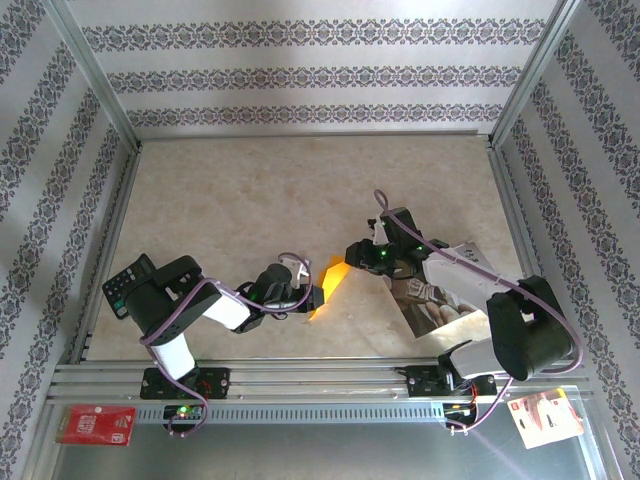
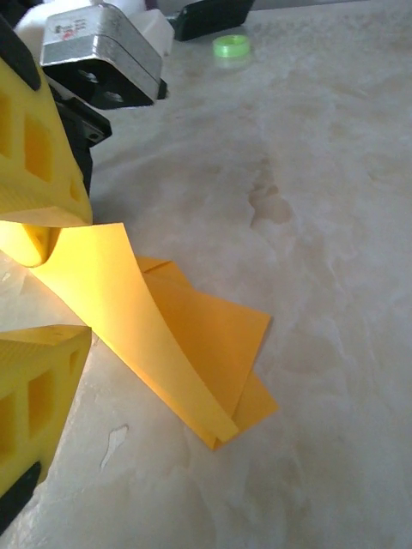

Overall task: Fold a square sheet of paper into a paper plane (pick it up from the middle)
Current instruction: Fold the wing for the fifth time at the center of the table.

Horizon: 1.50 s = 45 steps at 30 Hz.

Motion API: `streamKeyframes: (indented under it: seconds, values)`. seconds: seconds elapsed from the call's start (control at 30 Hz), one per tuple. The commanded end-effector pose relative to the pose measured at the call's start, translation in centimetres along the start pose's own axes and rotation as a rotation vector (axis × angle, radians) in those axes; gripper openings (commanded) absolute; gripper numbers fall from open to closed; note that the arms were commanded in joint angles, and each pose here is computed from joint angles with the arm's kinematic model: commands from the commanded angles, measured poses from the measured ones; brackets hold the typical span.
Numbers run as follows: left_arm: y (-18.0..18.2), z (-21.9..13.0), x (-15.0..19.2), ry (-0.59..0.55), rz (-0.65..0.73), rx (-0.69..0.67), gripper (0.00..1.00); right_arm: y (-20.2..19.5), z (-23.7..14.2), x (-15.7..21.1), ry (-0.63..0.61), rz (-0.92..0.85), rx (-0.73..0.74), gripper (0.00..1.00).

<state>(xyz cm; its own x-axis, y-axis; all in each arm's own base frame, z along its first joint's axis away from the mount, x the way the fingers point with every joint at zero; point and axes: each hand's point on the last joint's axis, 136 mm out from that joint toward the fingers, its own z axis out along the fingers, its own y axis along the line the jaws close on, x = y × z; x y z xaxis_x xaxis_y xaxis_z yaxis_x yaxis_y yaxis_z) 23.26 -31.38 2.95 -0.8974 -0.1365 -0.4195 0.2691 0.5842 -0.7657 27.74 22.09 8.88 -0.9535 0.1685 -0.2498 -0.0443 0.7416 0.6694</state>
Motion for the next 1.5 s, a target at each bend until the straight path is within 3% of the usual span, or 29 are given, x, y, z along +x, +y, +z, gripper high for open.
streamKeyframes:
  seconds: [0.0,0.9,1.47]
  values:
    - [-0.8,0.3,-0.6,0.017,-0.035,0.03,0.0,1.3,0.1,0.6,0.051,-0.094,-0.025,0.36]
    - [-0.5,0.8,-0.5,0.069,-0.216,0.105,0.0,0.3,4.2,3.2,0.172,-0.157,-0.019,0.27]
    - [1.1,0.3,-0.3,0.046,-0.259,0.043,0.0,-0.4,6.1,3.1,0.201,-0.17,0.003,0.25]
